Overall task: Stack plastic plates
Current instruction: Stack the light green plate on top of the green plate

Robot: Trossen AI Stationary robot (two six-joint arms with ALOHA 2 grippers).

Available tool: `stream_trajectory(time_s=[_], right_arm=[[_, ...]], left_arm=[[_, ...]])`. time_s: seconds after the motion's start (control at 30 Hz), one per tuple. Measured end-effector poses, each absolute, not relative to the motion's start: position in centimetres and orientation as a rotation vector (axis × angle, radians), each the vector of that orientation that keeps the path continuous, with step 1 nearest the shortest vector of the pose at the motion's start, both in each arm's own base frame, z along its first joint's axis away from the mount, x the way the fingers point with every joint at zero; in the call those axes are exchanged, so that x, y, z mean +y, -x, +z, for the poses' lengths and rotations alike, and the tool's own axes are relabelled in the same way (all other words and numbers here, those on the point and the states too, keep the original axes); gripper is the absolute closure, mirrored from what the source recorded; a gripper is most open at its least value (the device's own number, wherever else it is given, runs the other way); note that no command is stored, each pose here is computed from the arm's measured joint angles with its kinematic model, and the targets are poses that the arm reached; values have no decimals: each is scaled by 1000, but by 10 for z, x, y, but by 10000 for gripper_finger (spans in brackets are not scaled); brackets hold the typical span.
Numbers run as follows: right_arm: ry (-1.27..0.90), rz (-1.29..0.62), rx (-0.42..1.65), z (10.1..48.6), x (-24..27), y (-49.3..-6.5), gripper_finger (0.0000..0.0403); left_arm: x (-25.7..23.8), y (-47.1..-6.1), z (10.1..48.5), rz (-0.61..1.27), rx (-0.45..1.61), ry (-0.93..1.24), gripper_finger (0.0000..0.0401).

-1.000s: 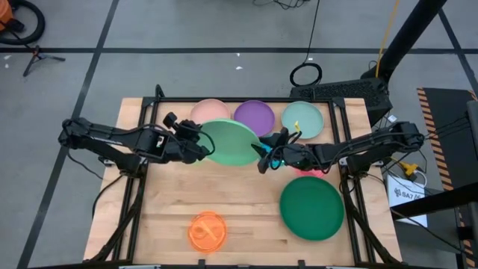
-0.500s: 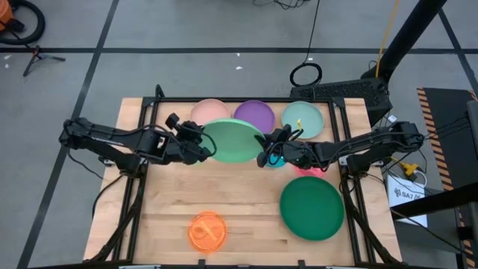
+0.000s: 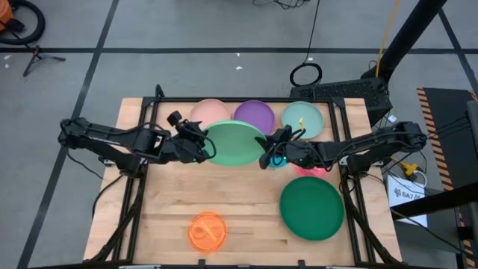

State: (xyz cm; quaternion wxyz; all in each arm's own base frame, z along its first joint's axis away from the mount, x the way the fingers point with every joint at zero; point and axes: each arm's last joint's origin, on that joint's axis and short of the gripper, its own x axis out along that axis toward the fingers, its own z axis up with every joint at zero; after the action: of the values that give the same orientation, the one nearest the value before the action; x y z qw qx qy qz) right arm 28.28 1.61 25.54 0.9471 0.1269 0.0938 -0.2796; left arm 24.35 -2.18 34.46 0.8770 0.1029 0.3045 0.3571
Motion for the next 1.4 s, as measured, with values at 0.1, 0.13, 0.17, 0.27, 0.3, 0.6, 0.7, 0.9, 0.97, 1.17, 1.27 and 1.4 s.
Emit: stream_trajectory(time_s=[0.1,0.13,0.17,0.27,0.3,0.6,0.7,0.9,0.97,1.17,1.27,1.4], right_arm=[[-299,-504,221,261,13,-277,384],[-311,-487,231,263,12,-274,384],[-321,-467,246,264,10,-271,384],[-359,-415,321,266,5,-261,384],[-370,-394,361,266,3,-257,384],[-471,-27,970,283,4,-212,385],[-588,28,1136,281,8,-200,385],[-795,61,1361,273,14,-183,385],[-822,62,1419,269,15,-178,385],[-823,22,1547,248,15,-166,385],[-817,23,1578,235,15,-162,385],[-825,26,1604,222,15,-159,385]], left_arm=[[-26,-240,352,702,625,-248,200],[-27,-237,355,690,615,-256,200],[-29,-234,357,667,613,-262,199],[-35,-228,362,563,613,-272,199],[-37,-225,363,527,611,-275,199],[-57,-214,368,411,581,-294,199],[-63,-213,368,390,576,-292,199],[-67,-211,368,371,573,-291,199],[-67,-211,368,373,572,-284,199],[-66,-210,366,382,588,-268,199],[-66,-209,365,384,594,-264,199],[-66,-209,365,384,594,-264,199]])
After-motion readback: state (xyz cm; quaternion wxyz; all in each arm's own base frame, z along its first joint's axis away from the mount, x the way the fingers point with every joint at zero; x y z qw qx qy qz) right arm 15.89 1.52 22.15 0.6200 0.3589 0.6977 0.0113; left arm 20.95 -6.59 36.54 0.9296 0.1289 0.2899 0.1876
